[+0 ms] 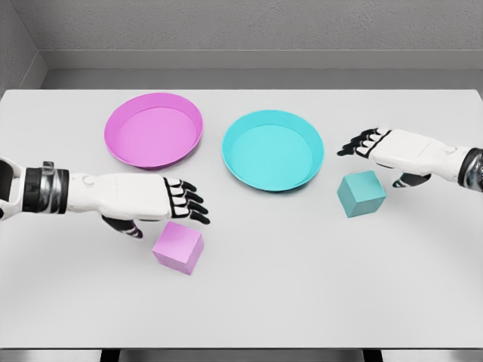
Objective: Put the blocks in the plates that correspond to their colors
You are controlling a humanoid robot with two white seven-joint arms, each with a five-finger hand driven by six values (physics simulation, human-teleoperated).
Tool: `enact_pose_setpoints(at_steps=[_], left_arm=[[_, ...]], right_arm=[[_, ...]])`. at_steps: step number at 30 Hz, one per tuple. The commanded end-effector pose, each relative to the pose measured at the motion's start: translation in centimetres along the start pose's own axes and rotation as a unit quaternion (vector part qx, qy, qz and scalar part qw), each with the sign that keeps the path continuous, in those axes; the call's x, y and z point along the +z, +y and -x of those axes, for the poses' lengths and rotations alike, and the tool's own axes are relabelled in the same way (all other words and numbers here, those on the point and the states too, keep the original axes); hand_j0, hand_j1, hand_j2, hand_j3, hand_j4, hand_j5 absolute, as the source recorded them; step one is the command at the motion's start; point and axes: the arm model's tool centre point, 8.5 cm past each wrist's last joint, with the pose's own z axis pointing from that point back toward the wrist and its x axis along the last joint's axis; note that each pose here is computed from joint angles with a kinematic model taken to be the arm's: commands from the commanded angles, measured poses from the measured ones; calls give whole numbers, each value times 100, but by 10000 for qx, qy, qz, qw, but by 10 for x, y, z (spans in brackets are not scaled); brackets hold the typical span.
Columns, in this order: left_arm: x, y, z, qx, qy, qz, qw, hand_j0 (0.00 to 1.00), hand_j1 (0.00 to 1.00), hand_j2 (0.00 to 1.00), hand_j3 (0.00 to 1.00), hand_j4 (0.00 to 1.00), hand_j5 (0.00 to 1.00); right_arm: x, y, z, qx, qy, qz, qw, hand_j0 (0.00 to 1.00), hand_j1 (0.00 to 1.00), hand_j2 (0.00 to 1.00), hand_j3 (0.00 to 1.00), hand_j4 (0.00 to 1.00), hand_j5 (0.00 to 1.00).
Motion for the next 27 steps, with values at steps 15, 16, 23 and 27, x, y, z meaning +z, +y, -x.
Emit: enact_pose_setpoints(at_steps=[15, 16, 23, 27], left_arm=[[-18, -6, -7, -6, -231, 386, 9990, 100, 100, 100, 100, 100, 100], [-23, -5, -8, -16, -280, 350, 9990, 100, 100, 100, 100, 100, 100], [-27, -2, -9, -87, -303, 342, 9989, 100, 100, 100, 100, 100, 100], [-35, -4, -12, -134, -360, 357, 9986, 100, 100, 100, 100, 100, 100]], right_arm=[[-24, 25, -30, 445, -317, -632, 9965, 100, 100, 100, 100, 100, 100], [-25, 27, -31, 511, -312, -698, 9958, 100, 100, 100, 100, 100, 100], [-27, 30, -28, 596, -213, -787, 9949, 100, 100, 100, 100, 100, 100], [-26, 33, -24, 621, -129, -845, 9944, 91, 91, 91, 91, 91, 91]])
